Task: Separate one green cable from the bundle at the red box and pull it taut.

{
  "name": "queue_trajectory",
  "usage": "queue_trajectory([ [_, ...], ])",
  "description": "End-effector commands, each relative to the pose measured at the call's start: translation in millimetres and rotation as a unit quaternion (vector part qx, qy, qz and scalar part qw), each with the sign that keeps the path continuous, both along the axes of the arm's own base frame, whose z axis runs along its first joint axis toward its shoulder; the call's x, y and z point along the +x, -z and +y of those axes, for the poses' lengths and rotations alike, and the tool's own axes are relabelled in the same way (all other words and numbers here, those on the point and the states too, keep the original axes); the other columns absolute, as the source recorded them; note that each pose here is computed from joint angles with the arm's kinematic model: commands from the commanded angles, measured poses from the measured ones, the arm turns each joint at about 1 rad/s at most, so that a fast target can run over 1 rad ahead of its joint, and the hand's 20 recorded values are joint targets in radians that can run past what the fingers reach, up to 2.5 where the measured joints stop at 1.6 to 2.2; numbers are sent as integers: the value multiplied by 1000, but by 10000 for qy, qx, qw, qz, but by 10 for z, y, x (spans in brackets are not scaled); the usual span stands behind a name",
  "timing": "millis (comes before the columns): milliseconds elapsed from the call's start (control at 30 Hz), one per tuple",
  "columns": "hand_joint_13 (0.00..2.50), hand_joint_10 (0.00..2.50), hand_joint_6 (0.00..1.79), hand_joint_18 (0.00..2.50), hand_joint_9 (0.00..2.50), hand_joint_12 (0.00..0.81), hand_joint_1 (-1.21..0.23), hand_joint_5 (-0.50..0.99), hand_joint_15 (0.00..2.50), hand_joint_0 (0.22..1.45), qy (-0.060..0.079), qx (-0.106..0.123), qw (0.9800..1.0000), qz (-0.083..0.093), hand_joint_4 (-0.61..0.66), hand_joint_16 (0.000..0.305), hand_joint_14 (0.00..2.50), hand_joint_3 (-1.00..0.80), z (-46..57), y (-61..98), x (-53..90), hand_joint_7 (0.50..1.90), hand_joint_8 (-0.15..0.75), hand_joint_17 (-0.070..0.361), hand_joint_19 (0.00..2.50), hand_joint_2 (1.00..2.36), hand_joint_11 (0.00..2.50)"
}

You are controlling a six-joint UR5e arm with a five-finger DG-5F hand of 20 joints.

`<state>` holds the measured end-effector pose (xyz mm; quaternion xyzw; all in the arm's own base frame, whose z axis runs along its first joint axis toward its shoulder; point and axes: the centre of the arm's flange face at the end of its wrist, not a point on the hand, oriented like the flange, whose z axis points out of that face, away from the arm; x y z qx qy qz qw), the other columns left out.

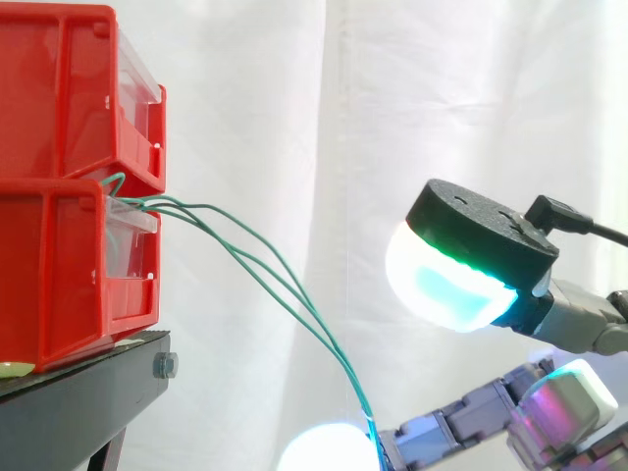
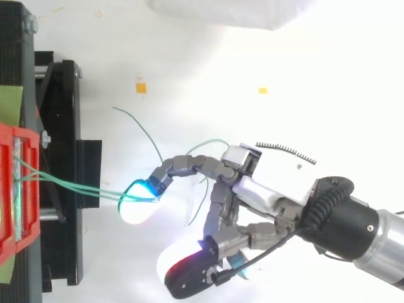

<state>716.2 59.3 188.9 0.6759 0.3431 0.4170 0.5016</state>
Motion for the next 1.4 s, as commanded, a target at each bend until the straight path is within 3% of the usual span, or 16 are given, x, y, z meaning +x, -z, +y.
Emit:
queue_trajectory([
  [0, 2044, 10, 503, 2500, 1820, 603, -901, -35, 525, 369, 57, 148, 9999, 70, 336, 91, 18, -500, -7, 18, -40, 809, 422, 205, 286, 1000, 289],
  [167, 2047, 10, 503, 2500, 1818, 604, -898, -35, 526, 370, 86, 328, 9994, 89, 337, 92, 18, -500, -15, 20, -67, 807, 421, 207, 282, 1000, 289],
  [233, 2046, 10, 503, 2500, 1820, 605, -898, -35, 521, 371, 125, 431, 9988, 172, 332, 91, 18, -500, -28, 43, -101, 806, 417, 205, 290, 1000, 291],
  [400, 2047, 10, 503, 2500, 1819, 602, -894, -35, 527, 372, 104, 445, 9987, 208, 334, 91, 18, -500, 25, -34, -80, 809, 421, 205, 290, 1000, 282],
  [867, 2047, 10, 503, 2500, 1824, 603, -886, -35, 526, 373, 122, 572, 9979, 284, 332, 91, 19, -500, 29, -108, -83, 806, 418, 204, 288, 1000, 285],
  [1067, 2046, 10, 503, 2500, 1833, 604, -880, -35, 531, 372, 36, 600, 9975, 381, 333, 91, 18, -500, 30, -257, -122, 808, 423, 205, 291, 1000, 287],
  [1367, 2046, 13, 503, 2500, 1834, 607, -881, -34, 522, 372, 27, 539, 9970, 556, 334, 92, 17, -500, 7, -368, -190, 809, 424, 206, 284, 1000, 292],
])
